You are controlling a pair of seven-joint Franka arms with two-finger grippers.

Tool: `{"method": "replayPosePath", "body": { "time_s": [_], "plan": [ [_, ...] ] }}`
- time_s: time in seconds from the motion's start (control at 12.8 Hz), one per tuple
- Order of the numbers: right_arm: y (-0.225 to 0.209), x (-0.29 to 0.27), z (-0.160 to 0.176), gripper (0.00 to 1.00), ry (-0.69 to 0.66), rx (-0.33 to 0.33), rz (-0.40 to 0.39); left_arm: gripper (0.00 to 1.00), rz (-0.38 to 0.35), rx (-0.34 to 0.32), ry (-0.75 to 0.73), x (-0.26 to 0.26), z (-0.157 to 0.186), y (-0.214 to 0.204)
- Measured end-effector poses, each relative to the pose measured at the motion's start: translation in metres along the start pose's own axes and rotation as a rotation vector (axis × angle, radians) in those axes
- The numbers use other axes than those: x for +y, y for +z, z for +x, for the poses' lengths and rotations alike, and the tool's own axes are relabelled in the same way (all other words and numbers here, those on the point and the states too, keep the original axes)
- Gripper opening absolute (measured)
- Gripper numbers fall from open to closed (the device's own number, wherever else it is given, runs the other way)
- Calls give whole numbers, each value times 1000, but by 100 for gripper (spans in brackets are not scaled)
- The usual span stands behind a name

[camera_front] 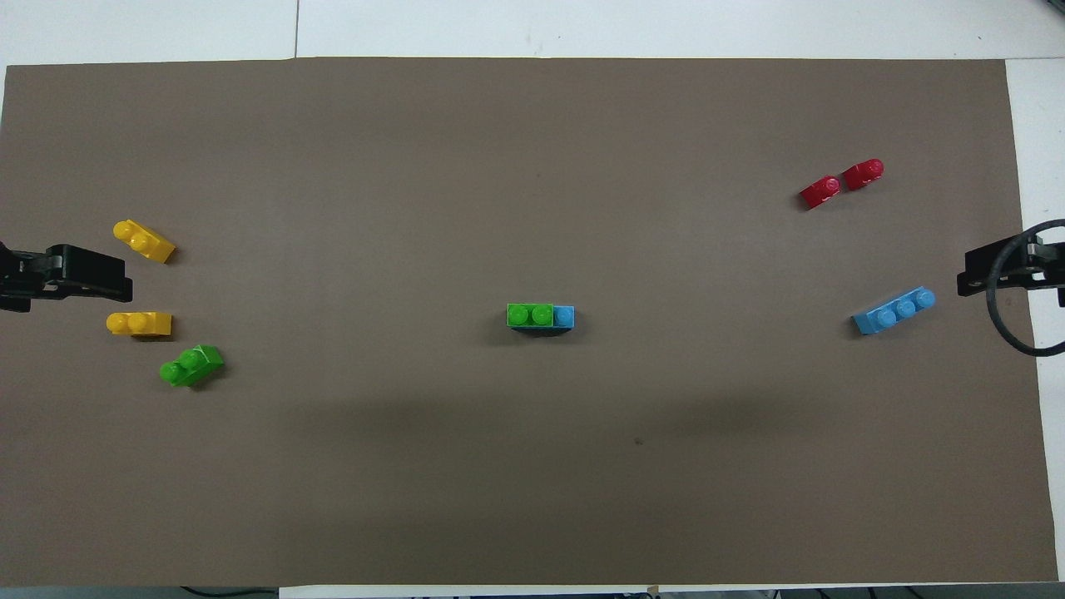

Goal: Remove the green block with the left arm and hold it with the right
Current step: 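Move both grippers inward toward the green-and-blue brick pair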

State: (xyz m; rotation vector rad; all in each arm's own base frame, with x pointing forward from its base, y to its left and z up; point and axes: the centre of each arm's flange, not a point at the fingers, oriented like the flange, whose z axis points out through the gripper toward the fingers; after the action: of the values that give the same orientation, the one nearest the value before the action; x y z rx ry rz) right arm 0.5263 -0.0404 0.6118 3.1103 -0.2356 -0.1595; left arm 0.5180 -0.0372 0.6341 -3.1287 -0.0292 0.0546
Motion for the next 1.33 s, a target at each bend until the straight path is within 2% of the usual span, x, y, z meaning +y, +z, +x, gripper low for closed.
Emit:
{"method": "replayPosePath", "body": {
  "time_s": [0.63,0.78,0.94,1.1,1.18,1.33],
  "plan": [
    [-3,0,1,100,0,22,2,100,0,0,0,0,0,0],
    [-5,-1,1,100,38,27,2,100,0,0,0,0,0,0],
    [-4,-5,0,100,212,23,17,100,-7,-1,-36,1,0,0],
    [1,-17,-1,100,464,-27,104,100,-42,-1,-161,12,0,-1],
    [7,-23,-2,100,586,-73,155,100,-56,3,-232,20,0,-1],
    [25,-30,-2,100,812,-213,277,100,-66,3,-357,44,-3,-2]
  ]
}}
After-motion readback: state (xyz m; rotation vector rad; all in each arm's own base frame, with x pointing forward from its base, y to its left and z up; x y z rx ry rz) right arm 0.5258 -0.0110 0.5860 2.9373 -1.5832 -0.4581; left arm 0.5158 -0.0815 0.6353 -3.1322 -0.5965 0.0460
